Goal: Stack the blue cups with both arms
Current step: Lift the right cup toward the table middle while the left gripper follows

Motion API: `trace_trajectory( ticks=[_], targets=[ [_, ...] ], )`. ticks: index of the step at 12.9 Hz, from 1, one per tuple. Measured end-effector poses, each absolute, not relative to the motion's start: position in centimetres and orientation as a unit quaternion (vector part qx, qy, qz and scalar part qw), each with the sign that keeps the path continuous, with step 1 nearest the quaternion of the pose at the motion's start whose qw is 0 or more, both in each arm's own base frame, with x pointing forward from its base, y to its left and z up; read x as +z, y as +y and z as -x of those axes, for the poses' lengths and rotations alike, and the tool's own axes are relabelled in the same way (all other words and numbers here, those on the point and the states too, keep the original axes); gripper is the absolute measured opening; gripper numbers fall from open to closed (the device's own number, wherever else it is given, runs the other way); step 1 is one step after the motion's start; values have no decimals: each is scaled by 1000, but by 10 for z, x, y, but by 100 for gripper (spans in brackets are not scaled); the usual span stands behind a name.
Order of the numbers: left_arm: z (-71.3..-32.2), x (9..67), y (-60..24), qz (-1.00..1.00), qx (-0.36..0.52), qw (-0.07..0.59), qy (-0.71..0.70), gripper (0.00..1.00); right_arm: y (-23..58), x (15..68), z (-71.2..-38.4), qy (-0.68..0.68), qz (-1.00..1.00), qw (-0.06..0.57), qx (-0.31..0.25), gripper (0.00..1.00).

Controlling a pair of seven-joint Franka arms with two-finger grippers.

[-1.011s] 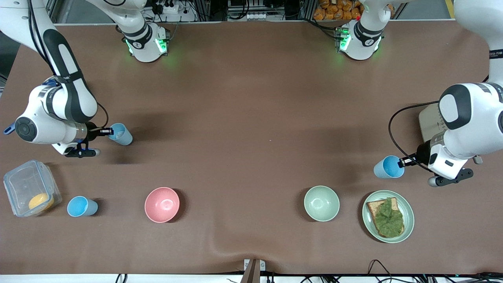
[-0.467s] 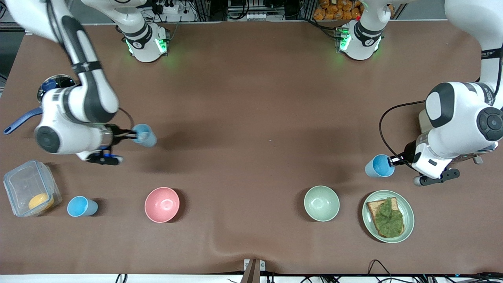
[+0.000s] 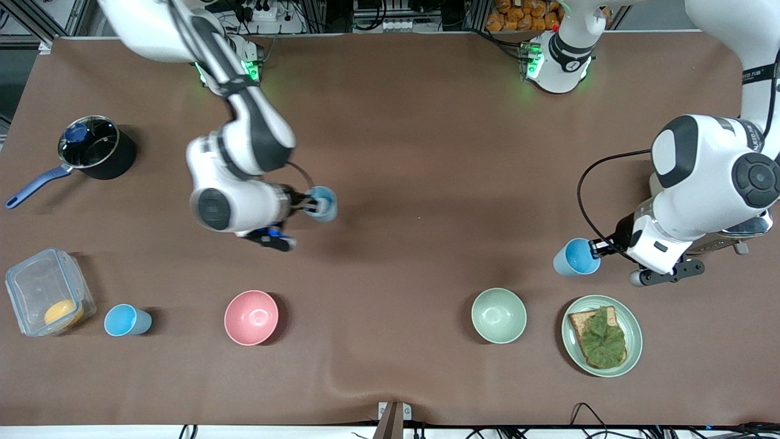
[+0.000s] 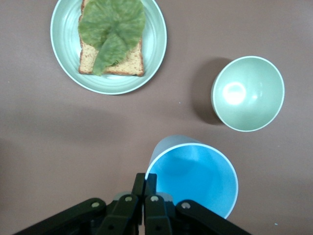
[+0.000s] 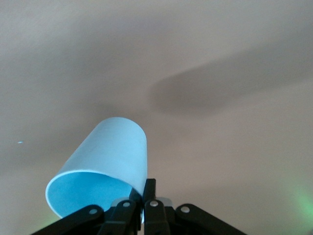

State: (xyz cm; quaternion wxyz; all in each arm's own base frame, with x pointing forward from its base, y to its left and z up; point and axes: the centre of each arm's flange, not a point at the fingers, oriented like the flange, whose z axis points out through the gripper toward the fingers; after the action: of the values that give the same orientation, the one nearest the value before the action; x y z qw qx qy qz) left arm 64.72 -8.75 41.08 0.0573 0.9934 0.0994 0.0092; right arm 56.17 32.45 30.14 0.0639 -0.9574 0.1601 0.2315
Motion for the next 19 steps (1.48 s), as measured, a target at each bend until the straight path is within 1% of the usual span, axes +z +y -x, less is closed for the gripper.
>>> trace_trajectory(
  ticks=[2, 5, 8, 11, 13, 15, 16, 19],
  targets=[
    [-648, 414, -90, -993, 12, 59, 103, 2, 370, 281, -559, 160, 958, 65, 229, 4],
    [-652, 436, -112, -992, 26, 66, 101, 2, 408, 265, -560, 165, 960, 100, 206, 4],
    [-653, 463, -147, -990, 28, 74, 119, 2, 424, 257, -555, 164, 961, 111, 193, 4],
    [-658, 451, -156, -989, 17, 78, 125, 2, 429, 248, -552, 163, 961, 109, 194, 4],
    [-655, 454, -182, -987, 16, 83, 135, 2, 428, 244, -552, 164, 961, 107, 195, 4],
    [-652, 459, -195, -987, 18, 85, 136, 2, 428, 240, -552, 165, 961, 105, 197, 9],
    [-652, 459, -195, -987, 18, 85, 136, 2, 427, 239, -552, 165, 961, 105, 198, 19],
    [-653, 459, -191, -987, 18, 84, 139, 2, 428, 239, -552, 165, 961, 105, 197, 54]
  ],
)
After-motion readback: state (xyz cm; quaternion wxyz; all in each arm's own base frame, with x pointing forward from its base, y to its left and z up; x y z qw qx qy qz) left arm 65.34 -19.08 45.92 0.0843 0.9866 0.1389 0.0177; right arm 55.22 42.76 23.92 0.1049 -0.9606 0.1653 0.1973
